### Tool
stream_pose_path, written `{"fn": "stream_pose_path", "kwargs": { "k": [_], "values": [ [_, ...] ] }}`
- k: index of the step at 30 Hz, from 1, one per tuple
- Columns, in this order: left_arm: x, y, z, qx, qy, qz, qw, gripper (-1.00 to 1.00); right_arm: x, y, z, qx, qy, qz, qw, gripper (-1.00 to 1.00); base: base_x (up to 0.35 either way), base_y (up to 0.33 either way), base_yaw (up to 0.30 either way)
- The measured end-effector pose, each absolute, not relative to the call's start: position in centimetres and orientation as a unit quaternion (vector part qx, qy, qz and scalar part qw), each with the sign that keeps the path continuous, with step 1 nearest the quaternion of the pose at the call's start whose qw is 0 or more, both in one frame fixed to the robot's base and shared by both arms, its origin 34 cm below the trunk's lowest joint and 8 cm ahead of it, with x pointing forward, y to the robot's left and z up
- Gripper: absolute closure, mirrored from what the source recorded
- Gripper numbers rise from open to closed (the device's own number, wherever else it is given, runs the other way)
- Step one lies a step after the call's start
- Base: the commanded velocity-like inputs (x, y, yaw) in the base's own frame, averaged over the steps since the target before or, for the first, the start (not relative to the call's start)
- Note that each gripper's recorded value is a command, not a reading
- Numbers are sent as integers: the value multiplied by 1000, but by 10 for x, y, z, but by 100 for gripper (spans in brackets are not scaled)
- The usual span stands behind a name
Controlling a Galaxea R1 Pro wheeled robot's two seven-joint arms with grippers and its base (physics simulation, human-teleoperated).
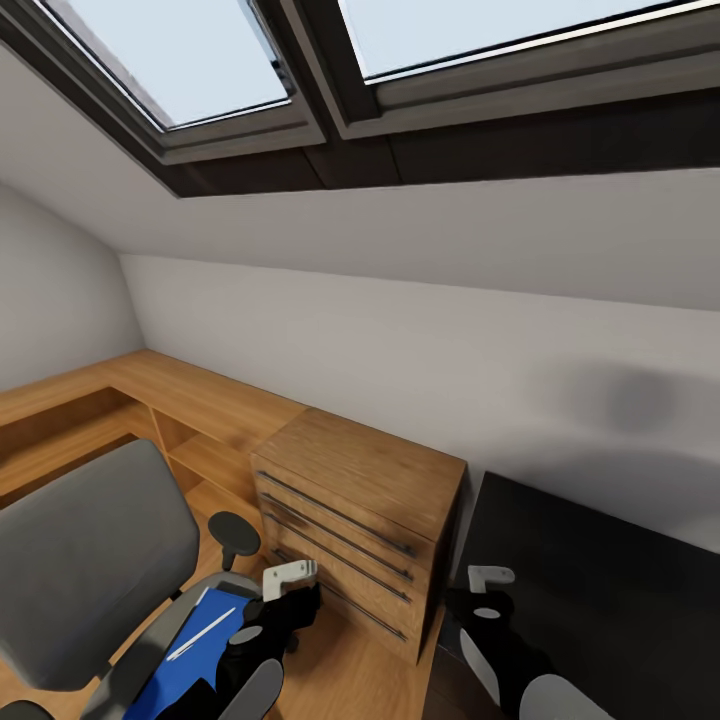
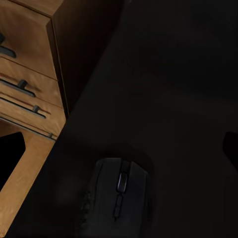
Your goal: In the bedroom, organize the workspace by keeping the computer under the desk, ensuring the monitor is on the desk, placing the keyboard on the desk next to the monitor, placing the mouse on the desk next to the keyboard, moving the folder from the swivel chair onto the desk next to the mouse, stacking the notebook on top of the folder with the pen on top of the notebook, and positioning the swivel chair next to the desk.
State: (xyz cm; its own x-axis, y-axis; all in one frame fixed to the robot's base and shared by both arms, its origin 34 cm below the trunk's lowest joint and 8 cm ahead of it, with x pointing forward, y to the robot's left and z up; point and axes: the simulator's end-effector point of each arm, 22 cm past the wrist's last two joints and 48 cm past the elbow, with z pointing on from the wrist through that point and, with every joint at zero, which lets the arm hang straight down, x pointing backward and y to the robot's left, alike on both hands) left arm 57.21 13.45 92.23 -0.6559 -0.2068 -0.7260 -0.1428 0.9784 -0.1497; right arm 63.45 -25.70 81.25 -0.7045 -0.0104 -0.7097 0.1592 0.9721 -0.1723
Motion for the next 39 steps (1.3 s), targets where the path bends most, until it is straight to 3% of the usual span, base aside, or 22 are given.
{"fn": "stream_pose_path", "kwargs": {
  "k": [39],
  "values": [
    [589,130,905,-98,904,-50,413,-100,625,-251,756,107,952,-69,280,-100,0,0,0]
  ]
}}
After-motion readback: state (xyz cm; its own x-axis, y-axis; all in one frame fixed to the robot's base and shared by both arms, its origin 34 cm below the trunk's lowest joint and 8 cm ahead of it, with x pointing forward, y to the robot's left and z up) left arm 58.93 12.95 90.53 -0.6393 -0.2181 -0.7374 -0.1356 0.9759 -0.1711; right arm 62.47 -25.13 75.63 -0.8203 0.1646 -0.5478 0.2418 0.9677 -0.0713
